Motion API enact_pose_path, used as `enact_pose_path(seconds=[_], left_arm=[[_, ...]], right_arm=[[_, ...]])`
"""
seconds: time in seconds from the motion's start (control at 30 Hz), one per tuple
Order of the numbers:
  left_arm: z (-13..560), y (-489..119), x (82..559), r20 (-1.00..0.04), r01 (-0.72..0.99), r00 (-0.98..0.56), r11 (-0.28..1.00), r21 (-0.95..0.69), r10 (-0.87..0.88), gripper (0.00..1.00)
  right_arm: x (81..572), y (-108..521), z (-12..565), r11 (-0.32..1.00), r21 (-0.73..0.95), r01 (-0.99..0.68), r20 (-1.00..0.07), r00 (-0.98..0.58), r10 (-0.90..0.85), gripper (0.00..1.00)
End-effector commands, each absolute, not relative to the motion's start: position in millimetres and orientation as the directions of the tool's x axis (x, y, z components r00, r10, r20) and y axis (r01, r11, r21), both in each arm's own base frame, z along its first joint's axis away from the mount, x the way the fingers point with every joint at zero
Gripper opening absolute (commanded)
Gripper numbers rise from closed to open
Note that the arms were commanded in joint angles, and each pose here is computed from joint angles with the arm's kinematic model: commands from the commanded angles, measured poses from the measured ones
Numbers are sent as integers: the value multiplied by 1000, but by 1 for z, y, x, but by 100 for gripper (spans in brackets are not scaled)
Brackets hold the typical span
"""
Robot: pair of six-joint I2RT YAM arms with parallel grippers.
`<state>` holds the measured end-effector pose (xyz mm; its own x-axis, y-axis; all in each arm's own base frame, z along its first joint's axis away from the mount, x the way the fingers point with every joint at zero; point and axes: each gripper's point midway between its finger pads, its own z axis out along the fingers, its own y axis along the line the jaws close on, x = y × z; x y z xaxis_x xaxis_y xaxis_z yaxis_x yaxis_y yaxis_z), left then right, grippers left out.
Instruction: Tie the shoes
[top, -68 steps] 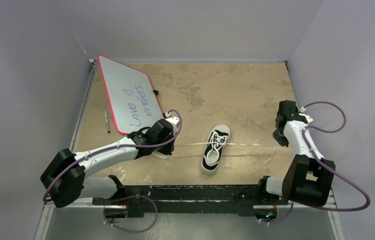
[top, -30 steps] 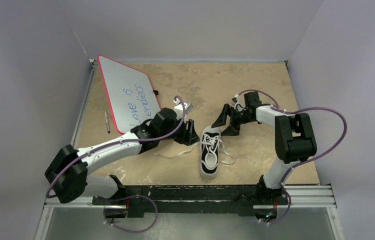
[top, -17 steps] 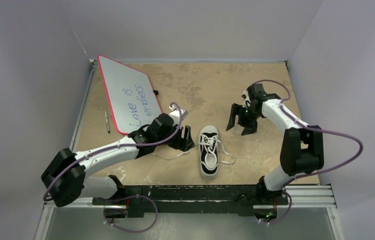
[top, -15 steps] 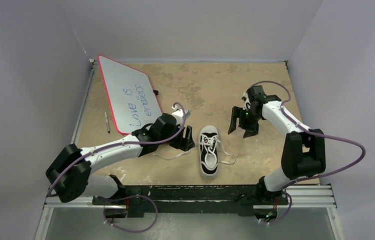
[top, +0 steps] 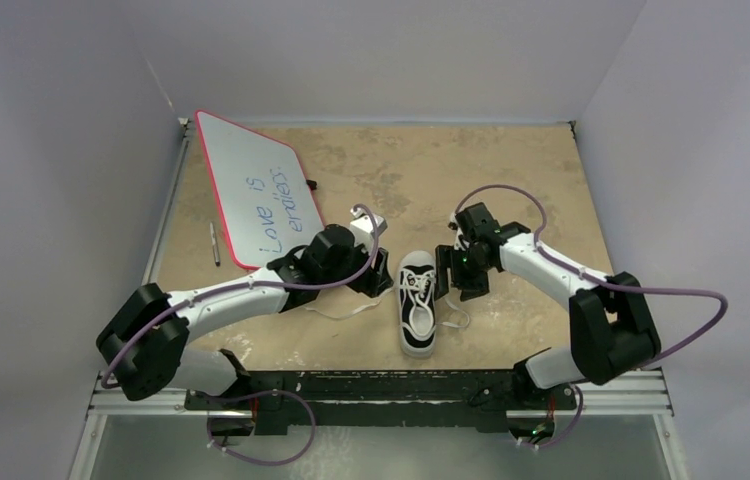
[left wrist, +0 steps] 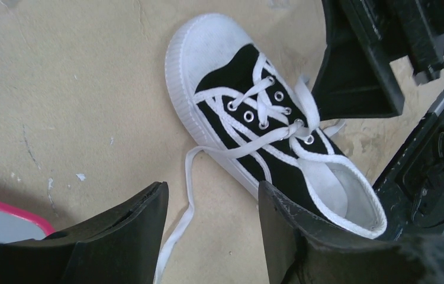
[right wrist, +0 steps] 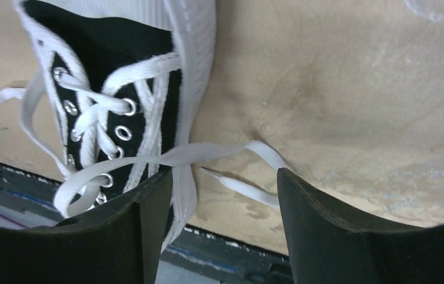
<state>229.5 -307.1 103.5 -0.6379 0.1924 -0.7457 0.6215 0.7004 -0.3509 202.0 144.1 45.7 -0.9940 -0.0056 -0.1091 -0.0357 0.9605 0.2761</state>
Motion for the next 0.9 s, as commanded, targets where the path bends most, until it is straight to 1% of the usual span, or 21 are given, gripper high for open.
enact_pose_path(seconds=[0.0, 0.03, 0.07, 0.13, 0.23, 0.3, 0.37, 0.4, 0.43, 0.5, 0.53, 0.57, 0.77, 0.87], left_arm=[[117, -306, 244, -804, 614, -579, 724, -316, 139, 55], [111, -302, 246, -794, 586, -593, 748, -311, 134, 53], [106, -299, 247, -787, 567, -603, 763, -310, 128, 52], [102, -296, 249, -786, 540, -609, 784, -306, 112, 52], [92, -297, 245, -770, 527, -622, 802, -281, 139, 52], [83, -297, 241, -759, 516, -632, 815, -264, 155, 52], [73, -298, 236, -751, 514, -638, 819, -253, 169, 52], [65, -298, 232, -740, 512, -647, 823, -246, 182, 52], [58, -298, 229, -728, 509, -658, 826, -241, 193, 53], [47, -300, 222, -707, 511, -676, 823, -248, 206, 54], [42, -301, 220, -700, 512, -683, 821, -254, 209, 55], [37, -300, 219, -694, 509, -687, 823, -251, 213, 55], [22, -295, 227, -682, 487, -682, 860, -152, 266, 55], [18, -291, 227, -673, 460, -686, 881, -108, 275, 51]], right_arm=[[241, 172, 57, 921, 370, -121, -359, -933, 21, 57], [243, 176, 56, 915, 377, -143, -392, -920, 18, 53], [243, 176, 52, 918, 370, -142, -409, -912, 24, 52], [240, 166, 43, 941, 323, -101, -406, -913, 42, 54], [239, 153, 33, 963, 254, -87, -407, -913, 25, 56], [240, 151, 29, 967, 238, -91, -415, -910, 16, 56], [242, 153, 27, 963, 248, -104, -427, -904, 12, 52], [242, 156, 27, 959, 259, -114, -432, -902, 9, 48], [242, 159, 27, 953, 271, -133, -435, -900, -2, 38], [241, 163, 28, 946, 290, -145, -428, -904, -7, 15], [240, 165, 28, 944, 297, -146, -423, -906, -7, 6], [239, 165, 28, 943, 302, -140, -419, -908, 0, 1], [238, 167, 38, 933, 333, -135, -442, -896, 28, 0], [236, 164, 39, 938, 325, -119, -439, -898, 38, 0]])
